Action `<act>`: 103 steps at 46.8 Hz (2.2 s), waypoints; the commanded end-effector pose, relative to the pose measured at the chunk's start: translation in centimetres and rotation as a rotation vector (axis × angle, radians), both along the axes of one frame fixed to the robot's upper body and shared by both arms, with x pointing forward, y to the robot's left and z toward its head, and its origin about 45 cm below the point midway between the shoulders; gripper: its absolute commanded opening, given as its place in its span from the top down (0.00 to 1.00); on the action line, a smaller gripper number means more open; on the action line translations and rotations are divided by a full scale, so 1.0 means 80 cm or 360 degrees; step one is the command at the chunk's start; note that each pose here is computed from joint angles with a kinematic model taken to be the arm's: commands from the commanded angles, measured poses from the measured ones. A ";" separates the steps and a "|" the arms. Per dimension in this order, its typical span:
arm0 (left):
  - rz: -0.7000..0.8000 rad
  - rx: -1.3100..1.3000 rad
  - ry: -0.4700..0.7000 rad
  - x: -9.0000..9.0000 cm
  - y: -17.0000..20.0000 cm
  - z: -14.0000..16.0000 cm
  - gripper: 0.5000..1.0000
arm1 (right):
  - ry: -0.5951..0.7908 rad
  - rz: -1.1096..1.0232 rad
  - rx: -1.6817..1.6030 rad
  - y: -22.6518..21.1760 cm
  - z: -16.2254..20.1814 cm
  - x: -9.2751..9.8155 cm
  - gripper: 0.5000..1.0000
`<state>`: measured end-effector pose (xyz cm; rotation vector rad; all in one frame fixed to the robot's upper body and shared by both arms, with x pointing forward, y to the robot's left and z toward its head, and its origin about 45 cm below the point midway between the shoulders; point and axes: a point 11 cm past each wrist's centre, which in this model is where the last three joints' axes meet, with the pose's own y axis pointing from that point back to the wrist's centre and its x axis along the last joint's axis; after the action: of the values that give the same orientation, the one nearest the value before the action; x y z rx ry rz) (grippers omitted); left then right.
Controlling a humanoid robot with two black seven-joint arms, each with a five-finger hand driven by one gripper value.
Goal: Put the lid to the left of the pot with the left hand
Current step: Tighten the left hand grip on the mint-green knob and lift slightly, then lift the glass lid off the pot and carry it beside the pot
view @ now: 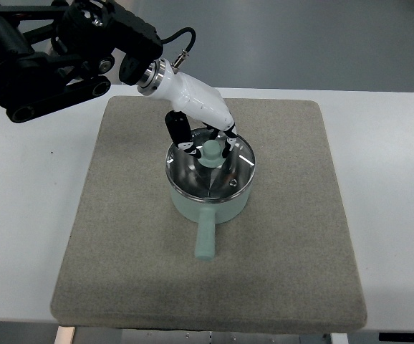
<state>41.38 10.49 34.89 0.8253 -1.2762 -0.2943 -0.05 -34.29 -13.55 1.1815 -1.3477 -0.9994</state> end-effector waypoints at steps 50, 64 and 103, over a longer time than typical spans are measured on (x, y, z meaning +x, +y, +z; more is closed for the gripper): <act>0.0012 -0.0063 -0.0087 0.009 -0.007 0.028 1.00 | 0.0000 0.0000 -0.0002 -0.001 0.000 0.000 0.16; 0.0003 -0.0080 -0.0118 0.010 -0.012 0.041 1.00 | 0.0000 0.0000 -0.0002 -0.001 0.000 0.000 0.16; 0.0477 -0.0101 -0.0217 0.077 0.104 0.063 1.00 | 0.0000 0.0000 0.0000 0.000 0.000 0.000 0.16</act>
<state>47.26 17.71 39.63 0.9649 -1.2686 0.0174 -0.05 -34.31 -13.55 1.1811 -1.3479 -0.9990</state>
